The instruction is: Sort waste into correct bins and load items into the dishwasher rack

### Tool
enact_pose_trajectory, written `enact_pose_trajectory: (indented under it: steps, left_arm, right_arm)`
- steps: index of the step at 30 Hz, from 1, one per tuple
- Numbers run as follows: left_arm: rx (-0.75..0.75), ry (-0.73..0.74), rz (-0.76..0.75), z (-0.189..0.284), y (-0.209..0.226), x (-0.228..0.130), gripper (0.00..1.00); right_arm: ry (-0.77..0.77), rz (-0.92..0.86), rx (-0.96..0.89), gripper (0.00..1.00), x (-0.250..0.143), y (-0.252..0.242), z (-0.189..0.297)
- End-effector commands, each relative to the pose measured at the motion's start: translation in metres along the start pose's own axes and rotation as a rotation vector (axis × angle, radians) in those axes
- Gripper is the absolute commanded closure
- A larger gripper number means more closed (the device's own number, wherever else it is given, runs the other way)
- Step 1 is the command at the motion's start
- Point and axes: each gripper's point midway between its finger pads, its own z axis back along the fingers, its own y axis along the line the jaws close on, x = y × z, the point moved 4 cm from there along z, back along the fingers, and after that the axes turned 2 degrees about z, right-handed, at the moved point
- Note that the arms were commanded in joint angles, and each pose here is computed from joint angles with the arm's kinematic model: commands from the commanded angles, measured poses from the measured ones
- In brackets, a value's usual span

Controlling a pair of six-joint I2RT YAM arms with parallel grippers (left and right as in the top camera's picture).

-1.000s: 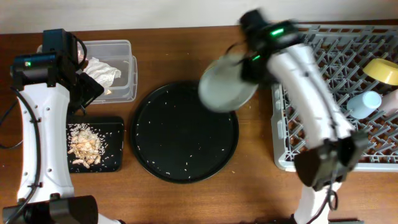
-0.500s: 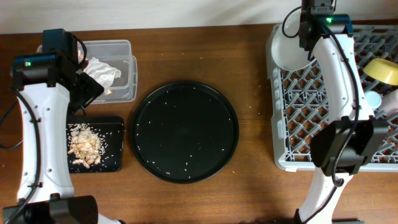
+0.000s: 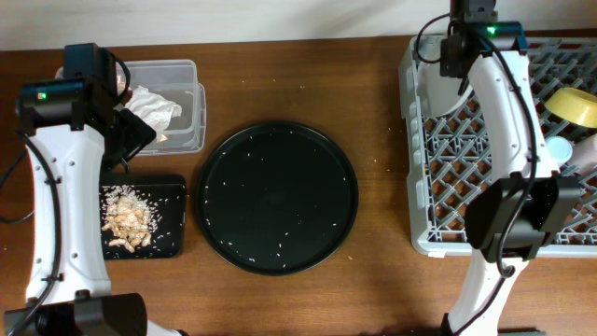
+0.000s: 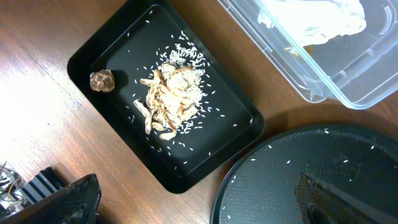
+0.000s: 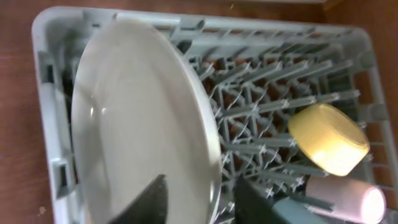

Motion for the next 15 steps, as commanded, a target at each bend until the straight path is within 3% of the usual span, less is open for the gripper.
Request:
enact_pose_trajectory:
  steps: [1,5,6,8,9,13,15]
  left_arm:
    - [-0.003,-0.01,0.021,0.003,0.003,0.001,0.01]
    - [-0.004,-0.01,0.021,0.003,0.003,0.001,0.01]
    - [-0.003,-0.009,0.021,0.003,0.003,0.001,0.01]
    - [-0.004,-0.01,0.021,0.003,0.003,0.001,0.01]
    - [-0.004,-0.01,0.021,0.003,0.003,0.001,0.01]
    - [-0.004,-0.01,0.021,0.003,0.003,0.001,0.01]
    - [-0.004,-0.01,0.021,0.003,0.003,0.001,0.01]
  right_arm:
    - [-0.046,-0.026,0.047,0.47,0.005,0.007,0.035]
    - [-0.253,-0.127,0.291,0.39,-0.003,-0.011,0.188]
    - [-0.263,-0.154,0.363,0.19,-0.022,-0.02,0.224]
    - [-0.21,-0.172,0.445,0.12,-0.069,-0.036,0.27]
    - [-0.101,-0.157,0.442,0.02,-0.112,-0.046,0.285]
    - [-0.023,-0.161,0.437,0.02,-0.179,-0.059,0.301]
    - [0.064,-0.14,0.543,0.02,-0.24,-0.042,0.295]
